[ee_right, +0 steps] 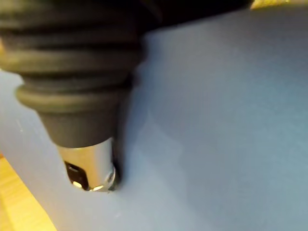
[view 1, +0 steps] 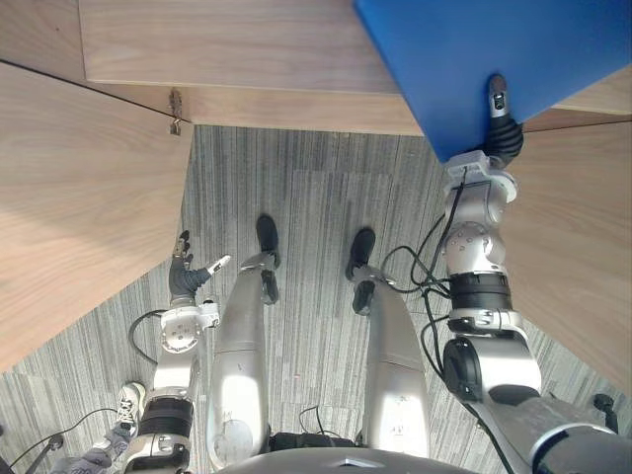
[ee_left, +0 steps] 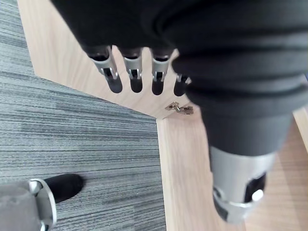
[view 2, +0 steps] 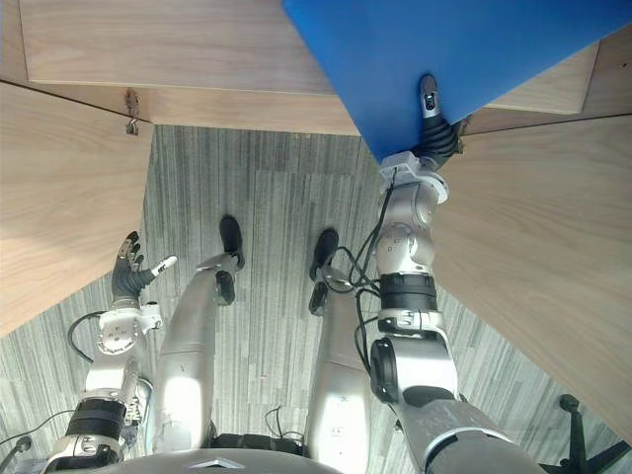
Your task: Walk over to the cabinet, pick up the folder, carry it to the office cabinet, place the folder inside the office cabinet, then close the office cabinet door
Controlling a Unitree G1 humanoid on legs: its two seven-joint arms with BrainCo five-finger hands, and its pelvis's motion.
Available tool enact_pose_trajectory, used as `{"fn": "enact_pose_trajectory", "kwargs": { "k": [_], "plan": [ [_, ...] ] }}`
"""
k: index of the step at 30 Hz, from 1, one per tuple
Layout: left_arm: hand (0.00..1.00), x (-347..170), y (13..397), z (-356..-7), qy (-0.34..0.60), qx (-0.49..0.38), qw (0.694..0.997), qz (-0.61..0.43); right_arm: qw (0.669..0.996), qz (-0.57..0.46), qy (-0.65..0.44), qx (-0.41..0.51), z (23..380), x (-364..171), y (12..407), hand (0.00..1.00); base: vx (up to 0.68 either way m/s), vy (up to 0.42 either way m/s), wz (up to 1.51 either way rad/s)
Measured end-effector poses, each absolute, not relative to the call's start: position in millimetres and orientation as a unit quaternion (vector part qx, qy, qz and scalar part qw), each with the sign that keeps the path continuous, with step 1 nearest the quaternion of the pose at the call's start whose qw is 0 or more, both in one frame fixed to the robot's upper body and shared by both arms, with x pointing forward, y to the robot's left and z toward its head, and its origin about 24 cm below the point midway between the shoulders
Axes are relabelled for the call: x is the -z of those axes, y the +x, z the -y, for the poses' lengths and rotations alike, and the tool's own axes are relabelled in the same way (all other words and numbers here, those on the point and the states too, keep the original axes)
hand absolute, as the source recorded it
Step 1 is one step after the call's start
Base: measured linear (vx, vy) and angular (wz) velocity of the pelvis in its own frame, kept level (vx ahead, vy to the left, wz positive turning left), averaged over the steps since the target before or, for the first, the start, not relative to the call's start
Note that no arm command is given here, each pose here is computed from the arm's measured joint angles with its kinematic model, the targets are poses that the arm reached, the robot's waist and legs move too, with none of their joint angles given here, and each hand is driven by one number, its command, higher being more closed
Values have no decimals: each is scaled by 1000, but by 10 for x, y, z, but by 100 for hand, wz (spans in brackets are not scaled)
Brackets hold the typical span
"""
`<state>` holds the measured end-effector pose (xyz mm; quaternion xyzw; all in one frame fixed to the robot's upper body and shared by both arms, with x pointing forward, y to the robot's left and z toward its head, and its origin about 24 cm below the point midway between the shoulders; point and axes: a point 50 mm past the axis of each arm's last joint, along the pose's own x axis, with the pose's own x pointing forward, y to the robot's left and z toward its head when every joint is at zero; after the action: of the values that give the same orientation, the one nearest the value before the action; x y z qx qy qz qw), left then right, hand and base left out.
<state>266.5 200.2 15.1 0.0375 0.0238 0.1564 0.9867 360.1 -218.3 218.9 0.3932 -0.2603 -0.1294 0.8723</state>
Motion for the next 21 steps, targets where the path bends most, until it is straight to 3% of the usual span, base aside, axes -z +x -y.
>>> {"fn": "enact_pose_trajectory", "kwargs": {
  "k": [21],
  "plan": [
    [0, -343, 3129, -1661, -10, -157, 987, -28, 774, 192, 586, 142, 1796, -2553, 3835, 100, 7, -3, 1]
  ]
}}
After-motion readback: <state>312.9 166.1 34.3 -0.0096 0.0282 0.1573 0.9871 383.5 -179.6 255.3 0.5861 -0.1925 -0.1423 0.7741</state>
